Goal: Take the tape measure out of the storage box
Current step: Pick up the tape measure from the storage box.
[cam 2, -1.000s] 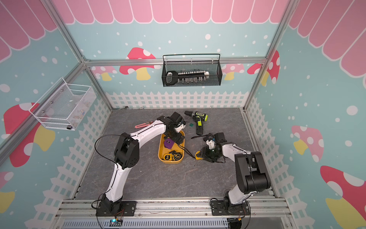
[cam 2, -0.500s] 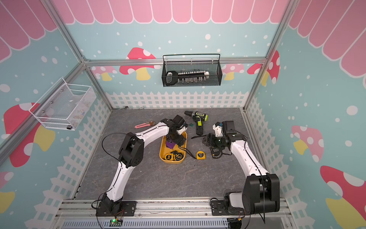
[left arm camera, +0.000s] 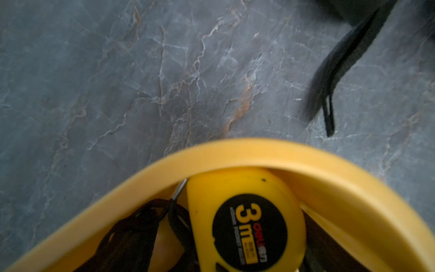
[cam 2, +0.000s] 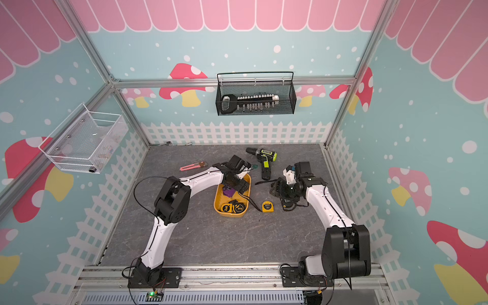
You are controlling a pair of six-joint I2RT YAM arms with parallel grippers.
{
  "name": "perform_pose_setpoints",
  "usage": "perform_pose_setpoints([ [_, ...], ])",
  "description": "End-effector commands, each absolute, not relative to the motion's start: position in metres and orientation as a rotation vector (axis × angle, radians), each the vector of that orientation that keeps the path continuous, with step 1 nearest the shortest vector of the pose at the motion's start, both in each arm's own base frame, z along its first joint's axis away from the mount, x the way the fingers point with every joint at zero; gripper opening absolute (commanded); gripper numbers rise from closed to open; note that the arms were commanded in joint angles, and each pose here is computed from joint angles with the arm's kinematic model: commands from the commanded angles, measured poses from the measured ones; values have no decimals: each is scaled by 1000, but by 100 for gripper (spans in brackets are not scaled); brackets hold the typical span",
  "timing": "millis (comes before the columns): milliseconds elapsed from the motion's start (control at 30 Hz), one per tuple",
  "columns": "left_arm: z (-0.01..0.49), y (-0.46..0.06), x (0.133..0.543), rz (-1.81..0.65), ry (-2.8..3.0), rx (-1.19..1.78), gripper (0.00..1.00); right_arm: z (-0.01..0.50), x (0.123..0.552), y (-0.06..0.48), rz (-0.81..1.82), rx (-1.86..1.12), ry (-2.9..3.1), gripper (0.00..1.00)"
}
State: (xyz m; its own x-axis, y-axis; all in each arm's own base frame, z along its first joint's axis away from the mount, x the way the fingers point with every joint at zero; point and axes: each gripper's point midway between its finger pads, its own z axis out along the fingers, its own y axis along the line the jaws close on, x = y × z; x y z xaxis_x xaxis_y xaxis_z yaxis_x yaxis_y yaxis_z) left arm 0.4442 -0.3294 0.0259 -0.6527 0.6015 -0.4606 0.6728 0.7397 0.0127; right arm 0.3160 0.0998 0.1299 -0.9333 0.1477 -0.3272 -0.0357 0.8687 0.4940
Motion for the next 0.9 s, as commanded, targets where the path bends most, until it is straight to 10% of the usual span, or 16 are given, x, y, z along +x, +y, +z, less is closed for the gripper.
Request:
perform_pose_setpoints([
  [0,11,-333,441,-218,2491,996,79,124,316,99,723,87,2701,76],
  [333,57,-328,438,-279,2431,930,55,127,315,106,782,69,2654,75],
  [867,176,-324,384,-622,2350,897,50,188,349,183,1374,-49,2321,75],
])
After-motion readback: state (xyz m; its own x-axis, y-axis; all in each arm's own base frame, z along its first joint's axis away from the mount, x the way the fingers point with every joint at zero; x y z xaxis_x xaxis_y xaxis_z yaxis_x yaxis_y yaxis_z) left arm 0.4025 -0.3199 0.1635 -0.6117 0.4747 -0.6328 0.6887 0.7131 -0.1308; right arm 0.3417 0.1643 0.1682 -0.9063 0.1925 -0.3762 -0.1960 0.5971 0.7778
